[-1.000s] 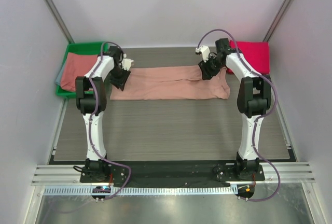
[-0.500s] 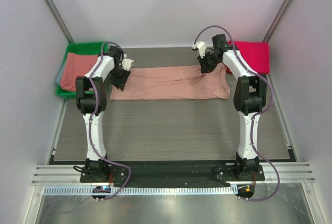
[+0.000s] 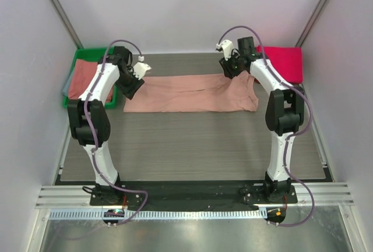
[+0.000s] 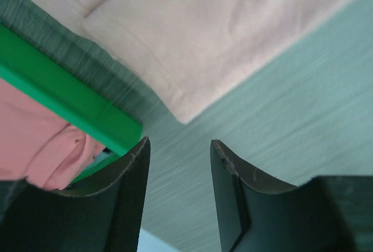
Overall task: Fold and stack the t-shirts
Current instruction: Fold the tshirt
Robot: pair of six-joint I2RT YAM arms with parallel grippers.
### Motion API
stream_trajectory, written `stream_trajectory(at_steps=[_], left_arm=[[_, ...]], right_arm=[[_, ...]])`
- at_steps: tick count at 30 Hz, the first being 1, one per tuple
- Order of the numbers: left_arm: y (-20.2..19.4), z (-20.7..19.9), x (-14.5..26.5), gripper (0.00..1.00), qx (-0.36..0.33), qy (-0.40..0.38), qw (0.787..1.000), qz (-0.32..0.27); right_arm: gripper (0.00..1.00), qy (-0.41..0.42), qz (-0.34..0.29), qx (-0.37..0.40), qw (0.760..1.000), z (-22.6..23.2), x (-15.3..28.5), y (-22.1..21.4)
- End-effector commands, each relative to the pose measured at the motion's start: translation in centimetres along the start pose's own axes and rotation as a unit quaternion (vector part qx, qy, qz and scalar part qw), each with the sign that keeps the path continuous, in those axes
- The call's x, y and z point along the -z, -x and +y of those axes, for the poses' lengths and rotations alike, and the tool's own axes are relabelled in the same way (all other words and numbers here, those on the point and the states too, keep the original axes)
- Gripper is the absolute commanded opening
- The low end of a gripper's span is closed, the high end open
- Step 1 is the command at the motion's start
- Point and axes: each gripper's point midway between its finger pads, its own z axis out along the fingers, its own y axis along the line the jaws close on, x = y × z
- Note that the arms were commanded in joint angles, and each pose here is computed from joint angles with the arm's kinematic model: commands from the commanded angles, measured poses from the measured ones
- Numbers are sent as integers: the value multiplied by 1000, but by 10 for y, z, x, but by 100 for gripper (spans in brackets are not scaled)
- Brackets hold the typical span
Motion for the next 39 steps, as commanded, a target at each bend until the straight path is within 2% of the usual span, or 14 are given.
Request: stream_trajectory(at_steps=[1, 4, 13, 20, 24, 27, 29, 36, 37, 39], left_arm=[[-24, -18, -8, 46, -97, -25, 994, 51], [-26, -20, -17, 45, -91, -32, 994, 58], [-25, -14, -27, 43, -62, -17, 996, 64], [-29, -14, -27, 43, -52, -12, 996, 74], [-28, -10, -23, 44, -56, -4, 996, 74], [-34, -7, -18, 45, -74, 6, 993, 87], [-42, -8, -18, 46, -86, 6, 992, 97], [-52, -9, -18, 48, -186, -11, 977, 107], [-52, -7, -19, 49, -207, -12, 972, 109], [-53, -4, -24, 50, -218, -17, 969, 116]], right_arm=[[43, -57, -62, 6, 996, -17, 48, 41], [42, -39, -38, 3, 999, -5, 42, 22], [25, 21, 22, -5, 1000, 22, 6, -21], [24, 24, 35, -2, 999, 11, -31, -27], [24, 16, 22, 8, 1000, 1, -54, -11], [25, -8, -38, 9, 999, -17, -50, 43], [28, -14, -54, 7, 998, -19, -47, 58], [31, -23, -60, 2, 998, -16, -23, 63], [32, -27, -72, 4, 997, -16, -9, 73], [33, -28, -75, 1, 997, -14, -1, 75]])
